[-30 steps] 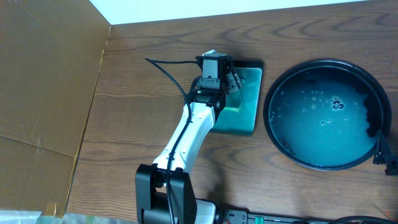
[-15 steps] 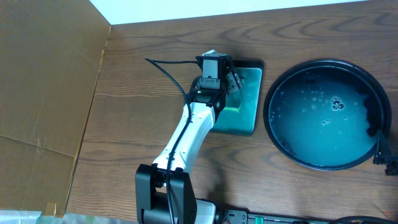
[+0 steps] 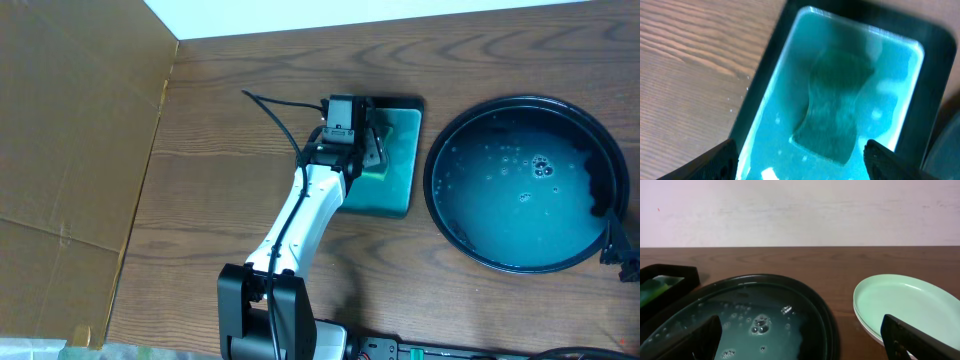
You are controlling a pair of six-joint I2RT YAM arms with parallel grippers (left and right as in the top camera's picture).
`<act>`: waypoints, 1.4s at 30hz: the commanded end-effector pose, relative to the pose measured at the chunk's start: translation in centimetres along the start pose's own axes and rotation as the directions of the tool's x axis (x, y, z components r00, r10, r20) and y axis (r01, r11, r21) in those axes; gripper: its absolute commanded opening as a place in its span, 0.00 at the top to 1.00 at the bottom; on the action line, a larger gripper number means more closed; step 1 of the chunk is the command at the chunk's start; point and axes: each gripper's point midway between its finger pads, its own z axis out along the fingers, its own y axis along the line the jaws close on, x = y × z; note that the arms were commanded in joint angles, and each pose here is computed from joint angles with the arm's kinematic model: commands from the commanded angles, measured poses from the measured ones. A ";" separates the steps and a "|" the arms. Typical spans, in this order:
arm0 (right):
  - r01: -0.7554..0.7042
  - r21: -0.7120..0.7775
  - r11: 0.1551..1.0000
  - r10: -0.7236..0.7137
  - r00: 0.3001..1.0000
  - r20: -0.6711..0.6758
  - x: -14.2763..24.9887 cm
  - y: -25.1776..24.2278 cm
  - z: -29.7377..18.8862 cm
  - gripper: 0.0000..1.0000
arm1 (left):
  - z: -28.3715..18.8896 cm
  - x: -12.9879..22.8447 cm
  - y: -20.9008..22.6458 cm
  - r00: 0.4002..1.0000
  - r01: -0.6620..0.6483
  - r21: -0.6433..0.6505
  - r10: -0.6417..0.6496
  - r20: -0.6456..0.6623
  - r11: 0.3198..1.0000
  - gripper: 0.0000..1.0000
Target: Clean dirty plates on tray and stack at the side
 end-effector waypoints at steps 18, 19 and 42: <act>0.012 0.021 1.000 -0.013 1.000 0.007 0.0 -0.5 0.0 0.01 | -7.0 8.6 1.1 0.866 -0.345 0.160 0.248 0.434 0.925 0.06; 0.013 0.021 1.000 -0.013 1.000 0.007 0.0 -0.5 0.0 0.01 | -7.5 8.9 1.3 0.845 -0.360 0.149 0.254 0.471 0.921 0.04; 0.012 0.021 1.000 -0.013 1.000 0.006 0.0 -0.5 0.0 0.01 | -9.5 9.4 3.9 0.619 -0.300 0.069 0.139 0.773 0.952 0.03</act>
